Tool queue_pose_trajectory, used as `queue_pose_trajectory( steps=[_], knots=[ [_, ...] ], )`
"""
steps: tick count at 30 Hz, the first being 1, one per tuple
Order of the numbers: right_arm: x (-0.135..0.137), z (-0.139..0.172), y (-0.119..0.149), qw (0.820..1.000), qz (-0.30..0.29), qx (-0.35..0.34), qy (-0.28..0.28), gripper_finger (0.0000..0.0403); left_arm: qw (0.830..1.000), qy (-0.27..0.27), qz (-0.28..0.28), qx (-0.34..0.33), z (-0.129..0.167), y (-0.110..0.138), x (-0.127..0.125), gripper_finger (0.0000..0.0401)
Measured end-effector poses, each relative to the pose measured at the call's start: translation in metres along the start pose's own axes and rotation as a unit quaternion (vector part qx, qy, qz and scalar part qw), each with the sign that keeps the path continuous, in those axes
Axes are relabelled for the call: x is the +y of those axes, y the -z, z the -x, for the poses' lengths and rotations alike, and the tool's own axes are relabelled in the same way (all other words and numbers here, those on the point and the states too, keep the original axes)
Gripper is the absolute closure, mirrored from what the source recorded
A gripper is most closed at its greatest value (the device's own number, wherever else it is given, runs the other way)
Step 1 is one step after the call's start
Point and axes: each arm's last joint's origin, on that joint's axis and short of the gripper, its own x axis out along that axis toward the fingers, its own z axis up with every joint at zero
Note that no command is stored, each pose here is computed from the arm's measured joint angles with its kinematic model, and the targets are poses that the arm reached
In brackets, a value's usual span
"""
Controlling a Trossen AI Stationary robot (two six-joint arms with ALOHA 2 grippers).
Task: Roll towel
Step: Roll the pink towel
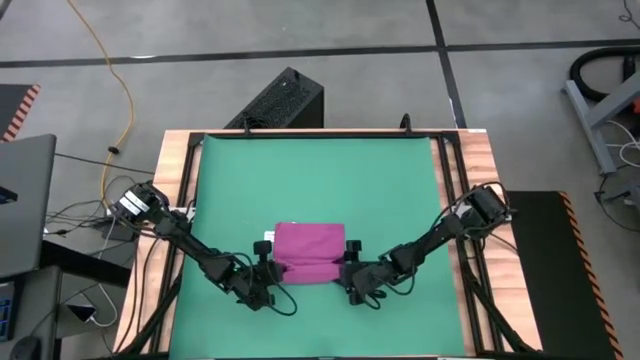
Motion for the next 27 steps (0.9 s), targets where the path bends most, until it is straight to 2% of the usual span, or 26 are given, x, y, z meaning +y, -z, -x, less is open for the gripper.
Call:
queue_pose_trajectory(
  steps=[10, 15, 20, 27],
  knots=[
    [0.000, 0.001, 0.003, 1.000, 0.008, 0.008, 0.003, 0.0122, 1.000, 0.001, 0.006, 0.005, 0.000, 0.001, 0.000, 0.0401],
    [-0.007, 0.018, -0.013, 0.999, 0.048, -0.013, 0.008, 0.0122, 1.000, 0.005, 0.008, 0.008, 0.000, 0.001, 0.000, 0.0401],
    [-0.014, 0.047, -0.032, 0.998, 0.038, -0.041, 0.003, 0.0122, 1.000, 0.006, 0.009, 0.008, 0.000, 0.002, 0.000, 0.0401],
    [0.002, 0.055, -0.038, 0.994, 0.063, -0.083, -0.025, 0.0122, 1.000, 0.004, 0.008, 0.010, 0.000, 0.002, 0.000, 0.0401]
  ],
)
